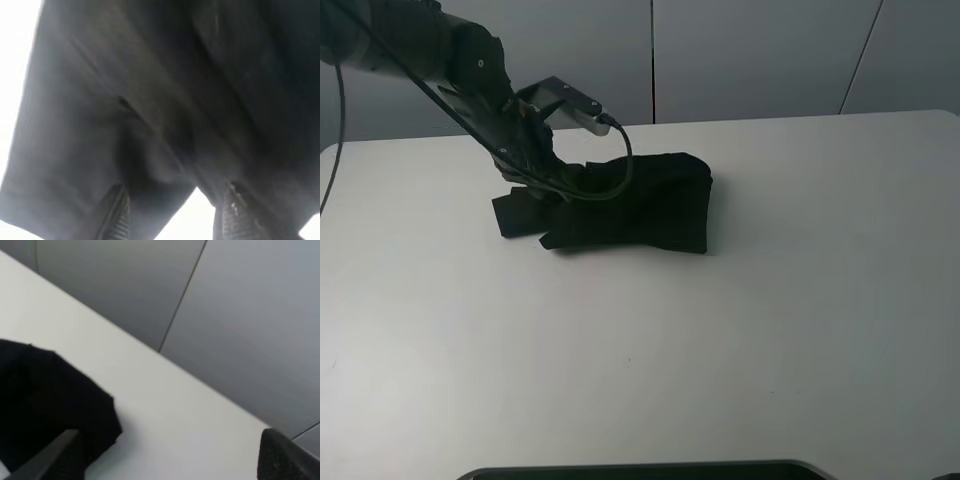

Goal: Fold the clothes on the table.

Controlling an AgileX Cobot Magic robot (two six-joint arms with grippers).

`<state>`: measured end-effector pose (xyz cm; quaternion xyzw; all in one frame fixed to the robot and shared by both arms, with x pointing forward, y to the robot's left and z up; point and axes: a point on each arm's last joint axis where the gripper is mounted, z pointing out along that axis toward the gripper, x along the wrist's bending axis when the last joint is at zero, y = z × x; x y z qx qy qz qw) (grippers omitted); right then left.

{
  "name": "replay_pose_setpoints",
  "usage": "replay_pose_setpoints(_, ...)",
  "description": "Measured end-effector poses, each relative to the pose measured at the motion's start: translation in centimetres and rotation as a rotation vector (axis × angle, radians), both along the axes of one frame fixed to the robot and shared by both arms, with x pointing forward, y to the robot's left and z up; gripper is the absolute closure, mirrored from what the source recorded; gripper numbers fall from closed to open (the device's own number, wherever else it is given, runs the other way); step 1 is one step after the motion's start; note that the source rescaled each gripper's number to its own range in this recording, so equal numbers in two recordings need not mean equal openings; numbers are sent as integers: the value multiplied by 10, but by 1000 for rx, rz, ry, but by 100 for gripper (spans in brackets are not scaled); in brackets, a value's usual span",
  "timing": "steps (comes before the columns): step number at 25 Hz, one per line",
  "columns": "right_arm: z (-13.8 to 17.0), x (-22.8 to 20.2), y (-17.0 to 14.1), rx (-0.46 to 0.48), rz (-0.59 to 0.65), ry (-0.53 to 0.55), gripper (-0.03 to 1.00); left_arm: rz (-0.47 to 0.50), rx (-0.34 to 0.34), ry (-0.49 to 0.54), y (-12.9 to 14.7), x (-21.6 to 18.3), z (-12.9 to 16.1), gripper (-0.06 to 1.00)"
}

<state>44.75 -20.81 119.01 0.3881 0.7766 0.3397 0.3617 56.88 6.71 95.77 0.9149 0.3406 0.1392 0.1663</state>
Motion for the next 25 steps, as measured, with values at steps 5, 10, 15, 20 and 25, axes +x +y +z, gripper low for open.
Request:
replay_pose_setpoints(5, 26, -40, -33, -31, -102, -99, 14, 38, -224, -120, 11, -26, 104, 37)
replay_pose_setpoints(10, 38, -90, -68, -60, -198, -113, -2, 32, -374, -247, 45, -78, 193, 22)
replay_pose_setpoints(15, 49, -151, -114, -139, -322, -212, -3, 79, -509, -414, 102, -151, 268, 6)
replay_pose_setpoints(20, 71, -206, -150, -131, -400, -374, -3, 193, -544, -469, 162, -221, 296, 0)
replay_pose_setpoints(25, 84, -254, -176, -75, -444, -524, -3, 331, -525, -525, 217, -276, 300, -3)
